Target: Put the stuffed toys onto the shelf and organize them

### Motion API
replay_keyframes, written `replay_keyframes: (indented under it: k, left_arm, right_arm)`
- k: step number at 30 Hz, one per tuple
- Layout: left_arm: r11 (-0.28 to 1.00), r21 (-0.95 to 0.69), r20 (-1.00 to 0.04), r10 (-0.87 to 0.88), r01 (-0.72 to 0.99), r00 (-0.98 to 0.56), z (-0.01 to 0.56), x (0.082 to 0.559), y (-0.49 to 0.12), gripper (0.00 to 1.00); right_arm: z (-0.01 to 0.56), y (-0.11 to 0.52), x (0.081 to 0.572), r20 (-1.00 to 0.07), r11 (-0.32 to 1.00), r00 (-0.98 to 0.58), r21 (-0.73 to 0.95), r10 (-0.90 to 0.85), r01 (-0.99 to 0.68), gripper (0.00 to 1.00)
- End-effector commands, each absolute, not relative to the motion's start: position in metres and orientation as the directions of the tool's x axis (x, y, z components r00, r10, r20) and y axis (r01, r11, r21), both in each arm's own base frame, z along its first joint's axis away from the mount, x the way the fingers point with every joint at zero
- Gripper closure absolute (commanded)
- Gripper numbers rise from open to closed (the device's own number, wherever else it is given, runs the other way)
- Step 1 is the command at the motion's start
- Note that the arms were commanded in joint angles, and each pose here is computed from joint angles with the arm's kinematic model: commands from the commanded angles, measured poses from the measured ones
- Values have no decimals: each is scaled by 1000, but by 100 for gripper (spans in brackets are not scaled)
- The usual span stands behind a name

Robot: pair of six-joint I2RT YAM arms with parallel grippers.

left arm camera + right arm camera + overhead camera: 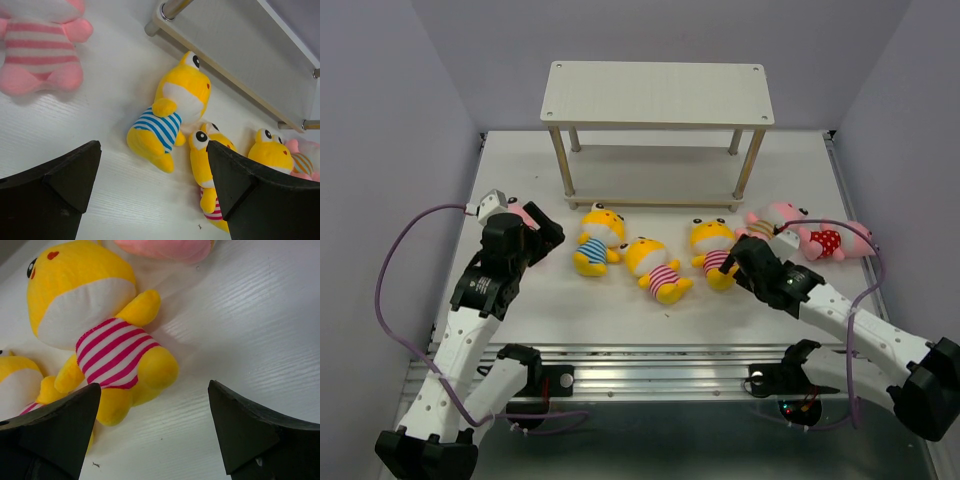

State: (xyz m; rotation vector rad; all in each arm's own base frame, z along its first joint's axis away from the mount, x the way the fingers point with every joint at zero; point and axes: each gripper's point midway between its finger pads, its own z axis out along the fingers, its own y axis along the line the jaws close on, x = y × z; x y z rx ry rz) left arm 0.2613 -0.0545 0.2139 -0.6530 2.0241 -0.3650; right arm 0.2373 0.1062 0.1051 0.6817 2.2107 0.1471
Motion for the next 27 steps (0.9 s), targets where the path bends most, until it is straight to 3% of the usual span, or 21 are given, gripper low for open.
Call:
replay_keyframes:
  k: [1,5,11,14,23,24,26,27]
  left_arm:
    - [823,-490,-712,-568,-289,-412,213,262,-54,1]
    - [824,-490,-713,-567,-285,-414,213,262,-54,1]
    - [823,-489,-713,-567,-288,-412,212,262,-54,1]
    - [824,-488,-713,-567,-288,-413,212,262,-54,1]
    - [825,-486,-713,-565,-288,-416,211,261,-54,1]
    - [825,-484,-712,-565,-291,-418,210,261,-54,1]
    - [825,-485,-712,-564,-289,-417,210,261,-54,1]
    - [827,-481,-712,-562,-291,-420,209,260,-54,1]
  right_arm:
    - [101,109,246,-655,817,-500,367,567,445,7]
    - [88,105,250,-639,806,-508,354,578,474,7]
    - [73,108,248,-606,803,-536,354,588,480,18]
    - [67,107,246,-592,785,-524,374,612,494,32]
    - [68,107,249,-591,760,-486,421,644,495,52]
    - [70,107,251,-595,759,-479,425,645,494,61]
    - [70,107,252,-600,761,-477,427,642,487,68]
    - [72,109,254,-605,765,-475,436,639,474,80]
